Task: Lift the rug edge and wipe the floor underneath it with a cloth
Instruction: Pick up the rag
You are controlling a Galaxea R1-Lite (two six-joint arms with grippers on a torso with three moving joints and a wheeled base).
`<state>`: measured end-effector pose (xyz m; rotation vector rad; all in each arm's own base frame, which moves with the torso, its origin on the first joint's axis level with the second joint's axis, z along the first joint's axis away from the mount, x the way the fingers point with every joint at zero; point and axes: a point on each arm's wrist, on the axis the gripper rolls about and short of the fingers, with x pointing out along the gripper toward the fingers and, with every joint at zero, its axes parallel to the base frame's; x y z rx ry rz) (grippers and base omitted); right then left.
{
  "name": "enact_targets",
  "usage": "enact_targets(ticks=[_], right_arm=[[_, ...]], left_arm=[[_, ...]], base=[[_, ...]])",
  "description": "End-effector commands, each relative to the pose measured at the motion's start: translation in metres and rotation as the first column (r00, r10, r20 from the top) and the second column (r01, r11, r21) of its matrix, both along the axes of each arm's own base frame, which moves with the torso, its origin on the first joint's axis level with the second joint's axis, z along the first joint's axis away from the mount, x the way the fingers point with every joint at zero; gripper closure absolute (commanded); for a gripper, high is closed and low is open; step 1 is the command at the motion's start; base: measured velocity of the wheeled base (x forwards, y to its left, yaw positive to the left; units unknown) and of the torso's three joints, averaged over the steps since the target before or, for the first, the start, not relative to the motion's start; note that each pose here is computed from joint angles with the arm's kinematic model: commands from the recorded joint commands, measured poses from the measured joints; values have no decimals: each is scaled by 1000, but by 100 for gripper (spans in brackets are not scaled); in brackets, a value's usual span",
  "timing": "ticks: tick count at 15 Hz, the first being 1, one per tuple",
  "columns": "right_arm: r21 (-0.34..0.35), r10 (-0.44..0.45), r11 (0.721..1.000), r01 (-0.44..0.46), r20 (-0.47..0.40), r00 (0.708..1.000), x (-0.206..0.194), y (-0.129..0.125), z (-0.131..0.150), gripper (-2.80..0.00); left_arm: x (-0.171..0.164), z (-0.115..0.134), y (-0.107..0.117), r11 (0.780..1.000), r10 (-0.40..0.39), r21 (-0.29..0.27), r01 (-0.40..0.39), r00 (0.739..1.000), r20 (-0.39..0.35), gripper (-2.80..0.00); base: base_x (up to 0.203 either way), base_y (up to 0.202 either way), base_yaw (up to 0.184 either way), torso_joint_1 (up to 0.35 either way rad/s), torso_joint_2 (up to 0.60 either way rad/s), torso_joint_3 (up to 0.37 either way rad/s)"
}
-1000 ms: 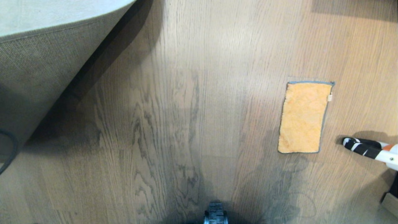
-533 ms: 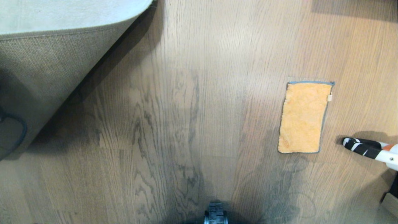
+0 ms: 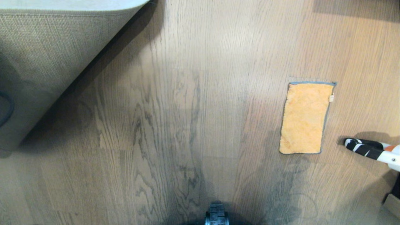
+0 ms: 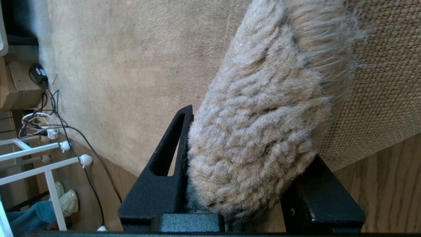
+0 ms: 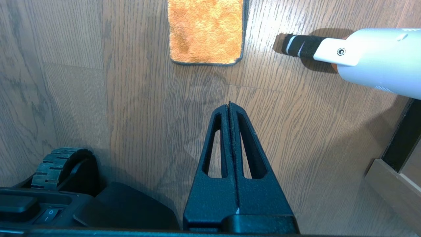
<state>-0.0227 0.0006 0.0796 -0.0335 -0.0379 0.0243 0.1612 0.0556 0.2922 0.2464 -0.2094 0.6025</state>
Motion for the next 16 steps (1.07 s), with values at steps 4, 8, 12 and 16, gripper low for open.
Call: enact_targets(ticks=[4,8,12,16], right_arm=[[-1,1,1000,-1,1,1000,0,0,0,0],[-1,1,1000,-1,1,1000,0,0,0,0],[-1,0,1000,0,1,1000,0,0,0,0],[-1,1,1000,-1,1,1000,0,0,0,0]], left_arm=[[-7,-2,-1,1000,4,-2,-4,1000,16,0],[-17,9,-5,1000,4,13,-5,998,65,0],[-24,12,-6,1000,4,9,-5,995,96,0],[-25,8,-7,1000,5,3,-5,996,84,0]], base=[[0,0,0,0,0,0],[0,0,0,0,0,0],[0,0,0,0,0,0],[0,0,0,0,0,0]])
